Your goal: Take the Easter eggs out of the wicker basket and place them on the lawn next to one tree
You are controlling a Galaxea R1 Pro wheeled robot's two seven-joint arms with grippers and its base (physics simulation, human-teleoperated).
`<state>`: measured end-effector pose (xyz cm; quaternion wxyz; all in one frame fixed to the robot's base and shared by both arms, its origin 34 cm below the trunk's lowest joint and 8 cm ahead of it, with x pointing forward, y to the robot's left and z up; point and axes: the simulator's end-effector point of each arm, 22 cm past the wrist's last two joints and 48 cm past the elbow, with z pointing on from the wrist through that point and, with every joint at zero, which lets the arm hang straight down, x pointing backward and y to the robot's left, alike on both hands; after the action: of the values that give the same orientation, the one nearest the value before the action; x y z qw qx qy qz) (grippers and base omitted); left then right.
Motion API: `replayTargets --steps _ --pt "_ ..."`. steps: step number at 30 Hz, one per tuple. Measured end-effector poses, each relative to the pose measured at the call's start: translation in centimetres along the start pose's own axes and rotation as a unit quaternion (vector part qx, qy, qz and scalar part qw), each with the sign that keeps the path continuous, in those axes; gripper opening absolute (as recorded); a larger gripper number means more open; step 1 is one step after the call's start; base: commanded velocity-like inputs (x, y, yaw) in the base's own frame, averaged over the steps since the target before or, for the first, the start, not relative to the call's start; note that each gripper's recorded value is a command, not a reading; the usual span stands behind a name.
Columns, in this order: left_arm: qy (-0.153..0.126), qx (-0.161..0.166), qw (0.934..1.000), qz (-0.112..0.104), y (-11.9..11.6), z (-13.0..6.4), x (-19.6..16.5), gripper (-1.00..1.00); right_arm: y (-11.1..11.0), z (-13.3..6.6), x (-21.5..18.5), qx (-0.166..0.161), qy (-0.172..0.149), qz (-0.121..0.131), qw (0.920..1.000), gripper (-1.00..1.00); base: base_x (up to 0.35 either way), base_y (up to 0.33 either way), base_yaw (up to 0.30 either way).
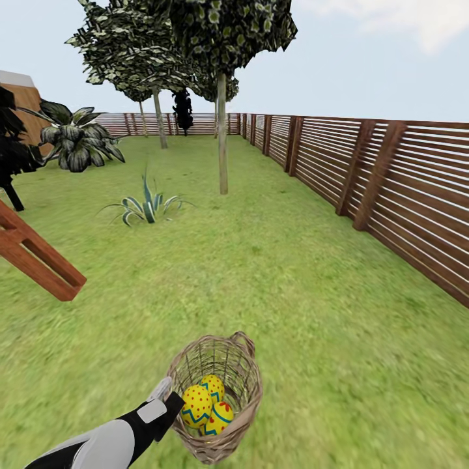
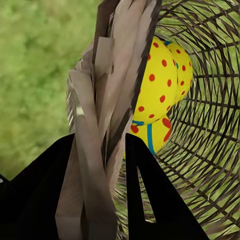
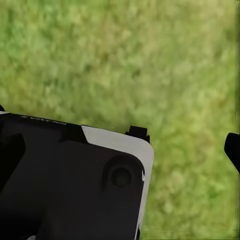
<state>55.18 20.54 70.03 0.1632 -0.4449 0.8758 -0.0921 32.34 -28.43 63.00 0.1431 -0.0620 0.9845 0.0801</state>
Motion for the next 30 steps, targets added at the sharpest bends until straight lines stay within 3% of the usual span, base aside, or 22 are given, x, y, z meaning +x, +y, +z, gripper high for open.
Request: replayTargets --steps 30 --pt "0.001 0.0 1.0 0.001 -0.03 0.0 0.12 -1.0 -0.01 0.0 0.0 0.0 0.0 -0.003 1.0 1.0 0.31 -0.121 0.0"
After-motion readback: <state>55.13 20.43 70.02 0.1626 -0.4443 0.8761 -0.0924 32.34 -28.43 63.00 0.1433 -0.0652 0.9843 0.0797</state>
